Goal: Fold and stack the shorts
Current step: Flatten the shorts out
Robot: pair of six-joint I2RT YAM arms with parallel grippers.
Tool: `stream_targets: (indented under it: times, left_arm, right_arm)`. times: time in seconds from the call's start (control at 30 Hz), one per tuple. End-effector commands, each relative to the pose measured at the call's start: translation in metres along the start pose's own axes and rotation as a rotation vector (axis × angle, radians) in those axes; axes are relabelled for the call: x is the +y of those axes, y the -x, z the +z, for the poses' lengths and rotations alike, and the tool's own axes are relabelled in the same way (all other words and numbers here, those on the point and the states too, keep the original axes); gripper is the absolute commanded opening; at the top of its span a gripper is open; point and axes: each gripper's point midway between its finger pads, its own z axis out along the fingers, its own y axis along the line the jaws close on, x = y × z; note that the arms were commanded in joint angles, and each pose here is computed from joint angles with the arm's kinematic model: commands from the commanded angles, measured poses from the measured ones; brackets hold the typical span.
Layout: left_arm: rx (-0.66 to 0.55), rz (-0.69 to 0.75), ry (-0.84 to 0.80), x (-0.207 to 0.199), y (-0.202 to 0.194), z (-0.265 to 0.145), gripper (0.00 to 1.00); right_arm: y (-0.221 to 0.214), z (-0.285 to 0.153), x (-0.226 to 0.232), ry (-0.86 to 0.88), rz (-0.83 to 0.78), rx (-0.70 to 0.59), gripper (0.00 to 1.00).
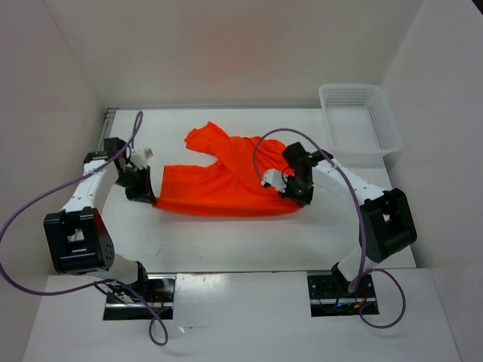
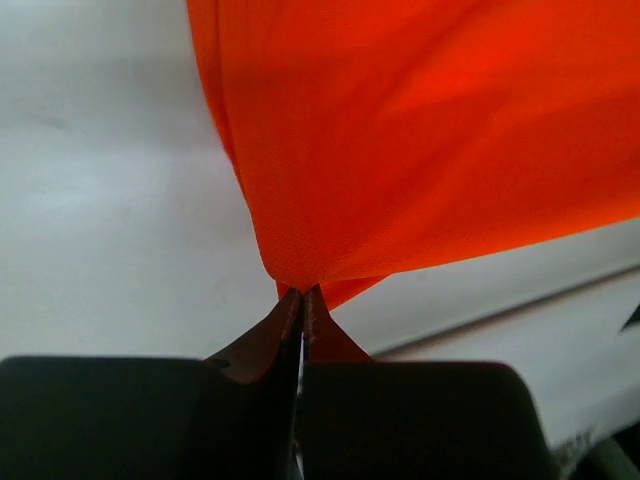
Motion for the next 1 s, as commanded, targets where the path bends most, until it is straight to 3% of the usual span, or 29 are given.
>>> stream_targets:
  times: [0.0, 0.13, 0.33, 0.4, 0.47, 0.5, 0.53, 0.63, 0.73, 0.8, 0.87, 0.97]
  left_arm:
    - [0.159, 0.009, 0.021, -0.011, -0.060, 0.000, 0.00]
    - [0.296, 0.042, 0.052, -0.011, -0.106, 0.015, 0.01]
    - [0.318, 0.090, 0.115, -0.007, -0.113, 0.010, 0.07]
    - [0.339, 0.093, 0.114, -0.010, -0.116, 0.006, 0.14]
    - [0.370, 0.095, 0.113, -0.013, -0.120, 0.003, 0.36]
    - [0.362, 0.097, 0.113, -0.013, -0.117, 0.002, 0.39]
    - [0.340, 0.104, 0.112, -0.014, -0.110, 0.002, 0.39]
    - [0.147, 0.091, 0.127, -0.005, -0.050, 0.001, 0.41]
    - [-0.026, 0.121, 0.114, -0.003, 0.010, 0.008, 0.41]
    - [-0.039, 0.153, 0.061, -0.014, 0.025, 0.025, 0.41]
    - [0.026, 0.178, 0.013, -0.027, 0.025, 0.050, 0.41]
    - [0.121, 0.165, 0.009, -0.022, 0.017, 0.081, 0.41]
  right_arm:
    - [-0.057, -0.004, 0.032, 0.085, -0.167, 0.220, 0.00]
    - [-0.060, 0.001, 0.037, 0.060, -0.230, 0.252, 0.00]
    - [-0.067, 0.002, 0.041, 0.049, -0.273, 0.300, 0.03]
    - [-0.067, 0.002, 0.044, 0.051, -0.282, 0.300, 0.34]
    - [-0.067, 0.000, 0.044, 0.037, -0.282, 0.288, 0.59]
    - [-0.067, 0.000, 0.044, 0.037, -0.282, 0.288, 0.71]
    - [-0.066, -0.002, 0.044, 0.030, -0.281, 0.282, 0.74]
    - [-0.048, -0.013, 0.025, -0.057, -0.247, 0.216, 0.76]
    - [-0.022, -0.025, 0.006, -0.108, -0.135, 0.069, 0.75]
    - [-0.003, -0.031, -0.012, -0.181, -0.026, -0.040, 0.70]
    - [0.010, -0.028, -0.017, -0.194, 0.027, -0.099, 0.68]
    - [0.014, -0.015, -0.014, -0.175, 0.065, -0.119, 0.67]
